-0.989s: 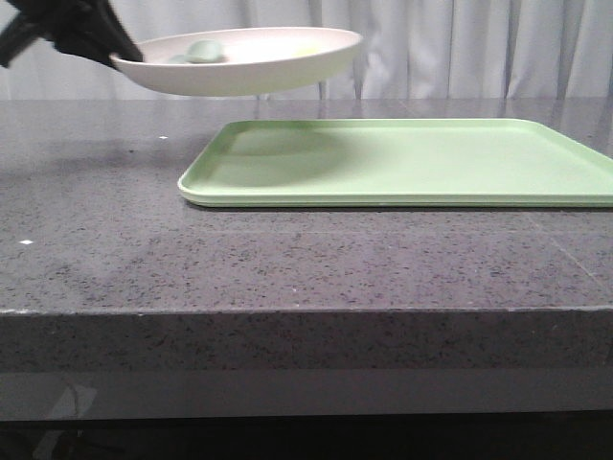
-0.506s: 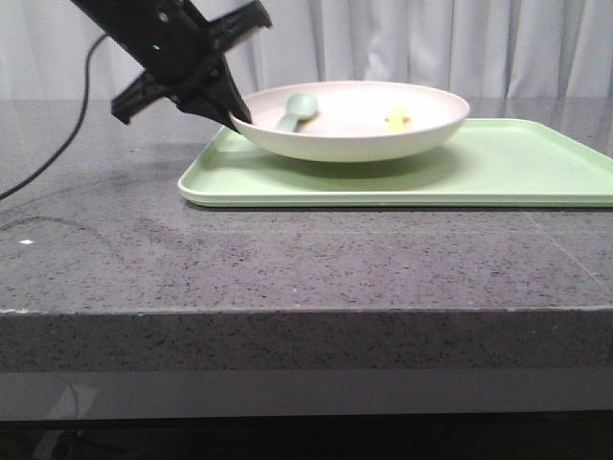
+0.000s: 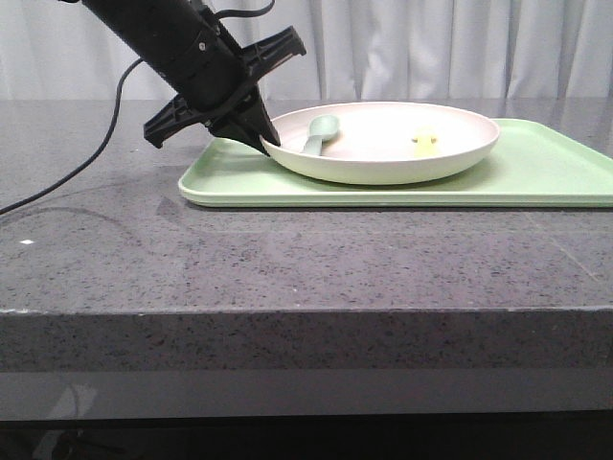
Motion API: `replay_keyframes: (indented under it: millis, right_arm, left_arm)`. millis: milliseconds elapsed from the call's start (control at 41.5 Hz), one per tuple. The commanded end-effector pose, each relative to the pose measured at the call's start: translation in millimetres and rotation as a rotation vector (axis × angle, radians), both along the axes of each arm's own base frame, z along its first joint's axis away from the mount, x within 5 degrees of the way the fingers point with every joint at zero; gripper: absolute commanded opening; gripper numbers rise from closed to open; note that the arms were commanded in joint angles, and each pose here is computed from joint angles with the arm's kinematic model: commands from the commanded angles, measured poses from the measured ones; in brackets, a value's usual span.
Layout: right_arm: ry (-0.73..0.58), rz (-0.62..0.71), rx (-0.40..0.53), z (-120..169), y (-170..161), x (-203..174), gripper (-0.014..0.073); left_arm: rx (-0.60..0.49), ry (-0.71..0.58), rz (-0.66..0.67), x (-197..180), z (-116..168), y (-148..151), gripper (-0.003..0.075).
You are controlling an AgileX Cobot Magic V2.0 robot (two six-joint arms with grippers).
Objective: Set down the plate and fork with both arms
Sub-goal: 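Lower the plate onto the tray, open the left gripper, withdraw, then move the right gripper toward the yellow fork on the plate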
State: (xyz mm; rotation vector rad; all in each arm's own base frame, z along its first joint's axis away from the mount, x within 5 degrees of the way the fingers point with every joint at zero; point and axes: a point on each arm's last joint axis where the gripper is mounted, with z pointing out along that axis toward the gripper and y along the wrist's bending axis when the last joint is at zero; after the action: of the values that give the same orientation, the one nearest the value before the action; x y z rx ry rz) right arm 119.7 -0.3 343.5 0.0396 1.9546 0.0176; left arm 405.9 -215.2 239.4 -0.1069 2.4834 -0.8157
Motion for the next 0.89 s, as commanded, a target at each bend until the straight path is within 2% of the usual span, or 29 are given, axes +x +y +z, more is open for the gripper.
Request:
replay_keyframes:
  millis: [0, 121, 217, 362, 506, 723, 868]
  right_arm:
    - [-0.098, 0.005, -0.020, 15.9, -0.1, 2.6, 0.0521]
    - [-0.098, 0.005, -0.020, 15.9, -0.1, 2.6, 0.0521]
    - [-0.098, 0.005, -0.020, 15.9, -0.1, 2.6, 0.0521]
    - [-0.098, 0.005, -0.020, 15.9, -0.1, 2.6, 0.0521]
    - [-0.098, 0.005, -0.020, 15.9, -0.1, 2.6, 0.0521]
    - [-0.098, 0.005, -0.020, 15.9, -0.1, 2.6, 0.0521]
    - [-0.098, 0.005, -0.020, 15.9, -0.1, 2.6, 0.0521]
  left_arm:
    - [-0.093, -0.109, 0.037, -2.8, 43.0, -3.3, 0.0076]
    - [-0.091, -0.101, 0.032, -3.5, 42.5, -3.5, 0.0214]
    - [-0.083, -0.098, 0.024, -4.5, 42.8, -3.2, 0.0278]
    - [0.003, -0.147, -0.033, -11.1, 59.5, 2.1, 0.0281]
    - [0.111, -0.236, -0.090, -27.7, 95.6, 14.8, 0.0281]
    - [0.375, -0.393, -0.181, -76.1, 160.6, 51.9, 0.0281]
    - [0.423, -0.467, -0.177, -119.7, 191.3, 76.9, 0.0281]
